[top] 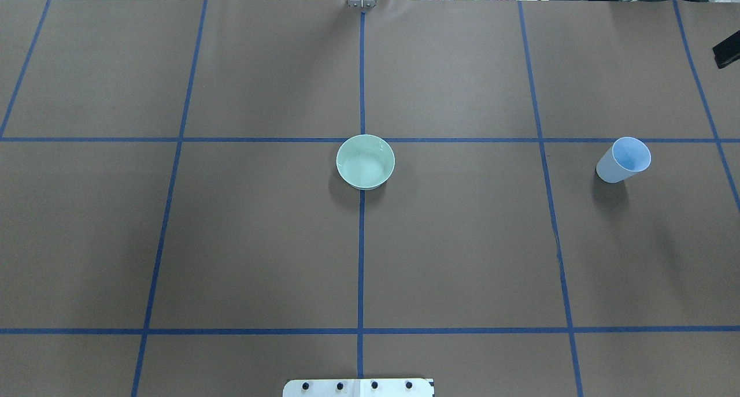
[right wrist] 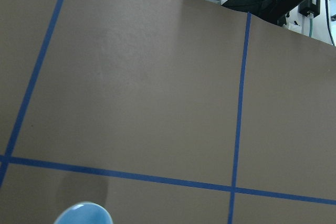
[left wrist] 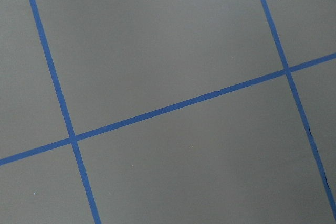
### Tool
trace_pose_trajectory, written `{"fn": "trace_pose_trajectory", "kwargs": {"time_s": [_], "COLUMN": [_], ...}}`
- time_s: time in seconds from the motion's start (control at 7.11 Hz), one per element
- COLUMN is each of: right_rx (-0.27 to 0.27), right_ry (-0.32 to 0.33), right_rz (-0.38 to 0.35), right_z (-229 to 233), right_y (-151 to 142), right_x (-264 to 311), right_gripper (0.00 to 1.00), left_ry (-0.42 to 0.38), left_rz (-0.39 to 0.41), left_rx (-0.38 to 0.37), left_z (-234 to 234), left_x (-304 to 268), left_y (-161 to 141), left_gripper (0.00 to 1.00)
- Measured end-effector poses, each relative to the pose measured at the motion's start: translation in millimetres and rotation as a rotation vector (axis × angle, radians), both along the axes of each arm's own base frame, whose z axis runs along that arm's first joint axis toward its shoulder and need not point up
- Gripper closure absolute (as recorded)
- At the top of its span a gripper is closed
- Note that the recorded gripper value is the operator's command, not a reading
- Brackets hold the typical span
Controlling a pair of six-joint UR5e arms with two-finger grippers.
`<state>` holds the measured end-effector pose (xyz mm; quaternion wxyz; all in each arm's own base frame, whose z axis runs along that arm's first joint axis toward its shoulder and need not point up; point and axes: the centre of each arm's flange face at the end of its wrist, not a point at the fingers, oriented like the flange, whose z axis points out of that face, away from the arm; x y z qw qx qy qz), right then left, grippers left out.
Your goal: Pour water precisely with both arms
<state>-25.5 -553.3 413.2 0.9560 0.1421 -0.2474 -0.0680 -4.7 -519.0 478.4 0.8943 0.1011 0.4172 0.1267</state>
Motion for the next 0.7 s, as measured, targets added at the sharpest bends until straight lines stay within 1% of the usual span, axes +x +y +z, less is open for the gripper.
{"fn": "trace_pose_trajectory", "kwargs": {"time_s": [0.14,0.28,0.42,0.56,0.7], "right_rx": [-0.002,-0.001,0.009,0.024,0.016], "right_ry": [-0.028,-0.066,-0.115,-0.157,-0.187], "right_rz": [-0.067,-0.119,-0.147,-0.156,-0.15], "right_z": [30,64,107,158,207], "right_y": [-7,-9,-3,8,20], "right_x": [42,78,108,128,139], "right_gripper": [0.0,0.0,0.0,0.0,0.0], "left_ry": [0.0,0.0,-0.001,-0.001,-0.001], "left_rz": [0.0,0.001,0.001,0.001,0.002], "left_rx": [0.001,0.001,0.0,0.0,0.0], "left_z": [0,0,1,1,1], "left_x": [0,0,0,0,0], "left_y": [0,0,0,0,0], "left_gripper": [0.0,0.0,0.0,0.0,0.0]}}
